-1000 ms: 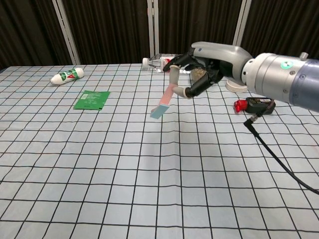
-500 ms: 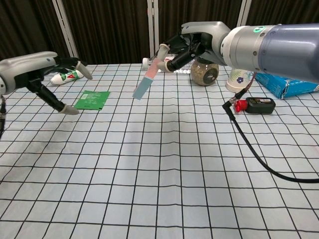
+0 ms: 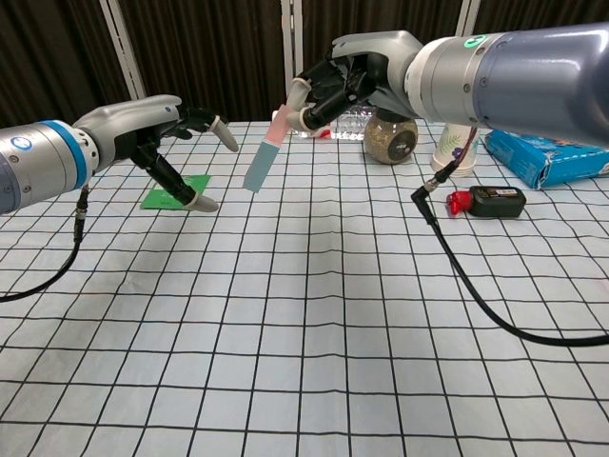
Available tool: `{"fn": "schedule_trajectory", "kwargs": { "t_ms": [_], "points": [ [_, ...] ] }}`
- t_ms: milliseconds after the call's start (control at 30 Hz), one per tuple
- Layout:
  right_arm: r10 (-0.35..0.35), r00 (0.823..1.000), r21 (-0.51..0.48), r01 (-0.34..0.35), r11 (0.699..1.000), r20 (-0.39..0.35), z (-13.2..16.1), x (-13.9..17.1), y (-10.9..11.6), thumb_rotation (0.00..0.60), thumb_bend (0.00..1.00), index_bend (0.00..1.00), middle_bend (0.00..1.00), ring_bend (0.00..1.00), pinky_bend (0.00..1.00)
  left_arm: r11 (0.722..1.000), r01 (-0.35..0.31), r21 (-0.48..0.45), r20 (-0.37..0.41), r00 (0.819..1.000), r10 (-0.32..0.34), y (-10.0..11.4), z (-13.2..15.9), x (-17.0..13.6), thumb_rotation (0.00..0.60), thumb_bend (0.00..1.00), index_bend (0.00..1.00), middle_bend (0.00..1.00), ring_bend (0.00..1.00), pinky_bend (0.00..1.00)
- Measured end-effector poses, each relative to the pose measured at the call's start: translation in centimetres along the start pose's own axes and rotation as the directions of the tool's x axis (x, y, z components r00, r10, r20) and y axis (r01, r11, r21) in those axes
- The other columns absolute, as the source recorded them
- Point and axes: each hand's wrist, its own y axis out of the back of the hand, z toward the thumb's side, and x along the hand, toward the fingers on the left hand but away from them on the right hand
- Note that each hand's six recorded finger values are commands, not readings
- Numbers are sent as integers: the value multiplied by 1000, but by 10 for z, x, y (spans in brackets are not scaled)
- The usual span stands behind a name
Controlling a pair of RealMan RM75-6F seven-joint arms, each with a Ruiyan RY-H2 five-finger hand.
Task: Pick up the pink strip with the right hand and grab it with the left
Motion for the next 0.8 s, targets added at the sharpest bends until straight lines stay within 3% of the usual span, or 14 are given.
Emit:
{"fn": "schedule_trajectory", "kwargs": {
  "t_ms": [500, 800],
  "points": [
    [11, 1000, -12, -11, 1000, -7, 3, 1, -7, 600, 426, 797, 161, 0, 0, 1000, 13, 17, 15, 1000, -13, -8, 16, 1, 600, 315, 419, 0, 0, 0],
    [12, 1000, -6, -12, 1000, -13, 5, 3, -7, 600, 425, 798, 164, 0, 0, 1000, 4, 22, 21, 1000, -5, -10, 23, 0, 600, 329, 416, 0, 0, 0]
  ]
}}
